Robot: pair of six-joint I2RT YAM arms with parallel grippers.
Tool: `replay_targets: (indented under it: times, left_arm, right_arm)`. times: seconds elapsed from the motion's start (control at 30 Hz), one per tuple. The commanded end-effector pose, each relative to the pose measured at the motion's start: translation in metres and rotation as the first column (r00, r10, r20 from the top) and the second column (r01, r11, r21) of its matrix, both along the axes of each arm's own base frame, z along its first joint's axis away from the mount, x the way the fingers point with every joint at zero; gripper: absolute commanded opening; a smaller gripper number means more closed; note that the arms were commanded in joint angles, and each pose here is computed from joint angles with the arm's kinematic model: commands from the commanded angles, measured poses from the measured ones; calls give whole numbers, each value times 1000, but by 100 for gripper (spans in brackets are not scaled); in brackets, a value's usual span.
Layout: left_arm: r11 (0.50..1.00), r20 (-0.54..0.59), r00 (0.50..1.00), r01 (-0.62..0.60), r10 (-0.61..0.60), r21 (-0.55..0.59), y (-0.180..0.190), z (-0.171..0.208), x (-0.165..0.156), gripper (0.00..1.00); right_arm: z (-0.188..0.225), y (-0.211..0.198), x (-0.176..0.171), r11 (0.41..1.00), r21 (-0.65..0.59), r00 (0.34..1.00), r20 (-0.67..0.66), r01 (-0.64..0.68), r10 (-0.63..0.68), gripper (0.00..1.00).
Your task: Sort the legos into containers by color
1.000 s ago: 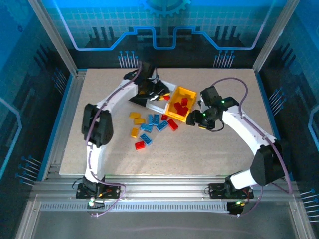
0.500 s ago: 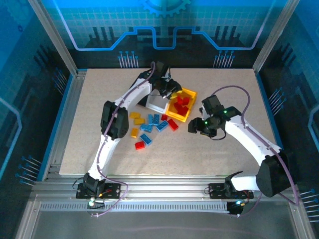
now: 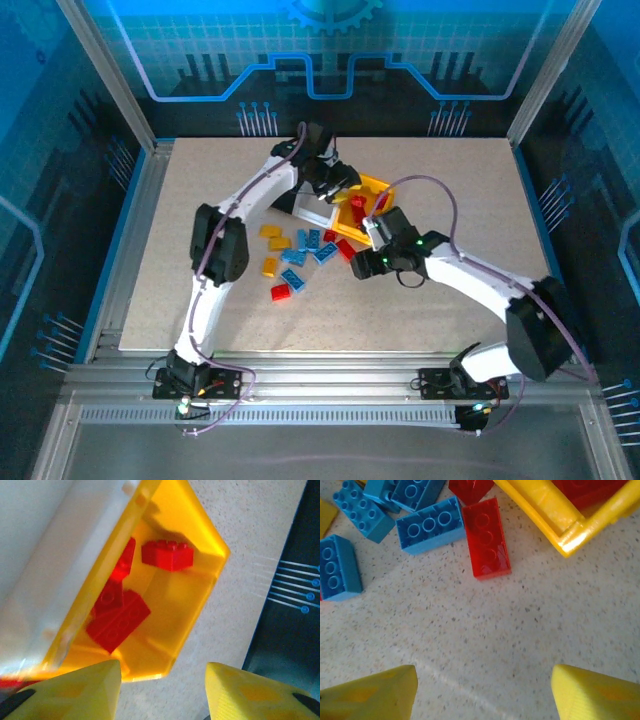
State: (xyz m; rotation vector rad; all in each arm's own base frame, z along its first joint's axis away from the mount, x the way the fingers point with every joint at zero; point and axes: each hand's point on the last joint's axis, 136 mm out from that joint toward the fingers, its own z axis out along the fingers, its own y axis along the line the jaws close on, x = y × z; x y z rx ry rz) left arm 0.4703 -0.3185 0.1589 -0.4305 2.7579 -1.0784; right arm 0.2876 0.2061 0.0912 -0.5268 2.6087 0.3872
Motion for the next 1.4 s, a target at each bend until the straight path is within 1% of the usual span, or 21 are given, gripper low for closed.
replay_targets:
  times: [0.0, 0.07, 0.3, 0.5, 0.73, 1.03, 1.23, 1.37]
  left_arm:
    - [1000, 77, 997, 16, -18, 20, 31, 45, -28, 50]
    - [1000, 65, 998, 0, -2, 28, 48, 40, -44, 51]
    - [995, 9, 996, -89, 89, 36, 107, 22, -97, 53]
    - [989, -3, 990, -142, 142, 35, 138, 19, -119, 54]
    - [986, -5, 987, -162, 162, 43, 154, 18, -131, 54]
    - [983, -21, 984, -176, 177, 48, 163, 12, -142, 54]
    - [980, -35, 980, -192, 194, 45, 169, 7, -147, 54]
    - [980, -49, 979, -198, 199, 35, 170, 4, -149, 54]
  right_arm:
    - [6, 21, 24, 998, 10, 997, 49, -63, 62, 70]
    - [-3, 27, 29, 997, -1, 997, 20, -80, 80, 69]
    - [-24, 34, 51, 995, -61, 996, -42, -81, 79, 69]
    - [-42, 38, 58, 993, -85, 993, -96, -76, 68, 69]
    - [-55, 37, 62, 991, -115, 991, -127, -66, 51, 68]
    - [-72, 36, 68, 984, -159, 987, -147, -83, 60, 67]
    - [-84, 30, 67, 973, -214, 983, -179, -87, 49, 62]
    - [-90, 25, 61, 957, -268, 982, -179, -112, 64, 59]
